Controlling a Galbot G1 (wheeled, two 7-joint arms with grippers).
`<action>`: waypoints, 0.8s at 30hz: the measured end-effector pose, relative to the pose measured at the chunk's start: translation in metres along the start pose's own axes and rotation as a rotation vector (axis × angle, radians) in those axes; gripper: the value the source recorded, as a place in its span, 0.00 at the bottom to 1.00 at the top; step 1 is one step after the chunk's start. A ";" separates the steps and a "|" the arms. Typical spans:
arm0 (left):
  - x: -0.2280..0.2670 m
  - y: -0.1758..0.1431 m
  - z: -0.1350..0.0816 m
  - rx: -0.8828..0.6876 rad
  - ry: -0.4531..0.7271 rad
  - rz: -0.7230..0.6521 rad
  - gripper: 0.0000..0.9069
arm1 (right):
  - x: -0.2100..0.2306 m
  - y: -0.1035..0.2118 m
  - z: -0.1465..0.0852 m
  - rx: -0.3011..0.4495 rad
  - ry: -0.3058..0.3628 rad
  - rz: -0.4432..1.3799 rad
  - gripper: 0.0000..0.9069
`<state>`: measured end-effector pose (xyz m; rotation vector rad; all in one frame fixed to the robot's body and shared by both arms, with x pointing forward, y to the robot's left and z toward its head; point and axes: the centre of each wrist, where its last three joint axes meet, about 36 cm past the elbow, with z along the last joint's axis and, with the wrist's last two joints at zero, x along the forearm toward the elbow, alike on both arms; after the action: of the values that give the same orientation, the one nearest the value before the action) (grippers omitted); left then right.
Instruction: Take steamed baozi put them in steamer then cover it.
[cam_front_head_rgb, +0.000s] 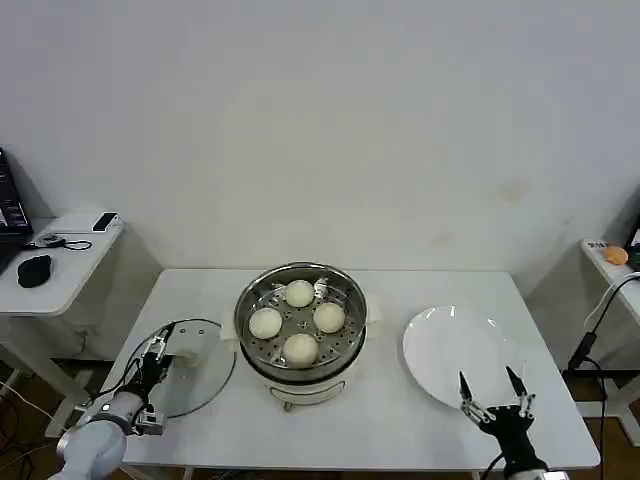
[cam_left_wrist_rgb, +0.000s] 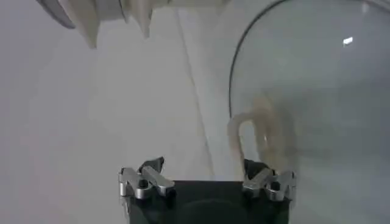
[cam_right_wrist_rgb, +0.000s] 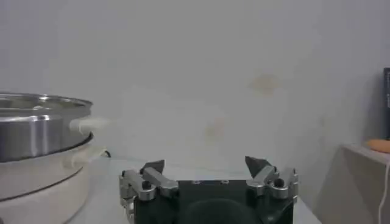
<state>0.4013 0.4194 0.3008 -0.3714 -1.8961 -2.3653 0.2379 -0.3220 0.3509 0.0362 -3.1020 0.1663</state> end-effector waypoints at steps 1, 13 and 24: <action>0.000 -0.001 -0.001 0.001 -0.002 0.000 0.00 | 0.000 0.000 0.000 -0.001 0.001 0.000 1.00; 0.001 -0.005 -0.002 0.009 -0.020 -0.015 0.00 | -0.001 0.002 0.001 -0.004 -0.002 -0.003 1.00; 0.009 0.001 -0.002 0.031 0.016 -0.090 0.00 | 0.000 0.004 0.001 -0.001 -0.002 -0.011 1.00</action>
<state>0.3930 0.4183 0.3038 -0.2697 -1.9799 -2.3837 0.2374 -0.3182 0.3494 0.0529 -3.1032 0.1649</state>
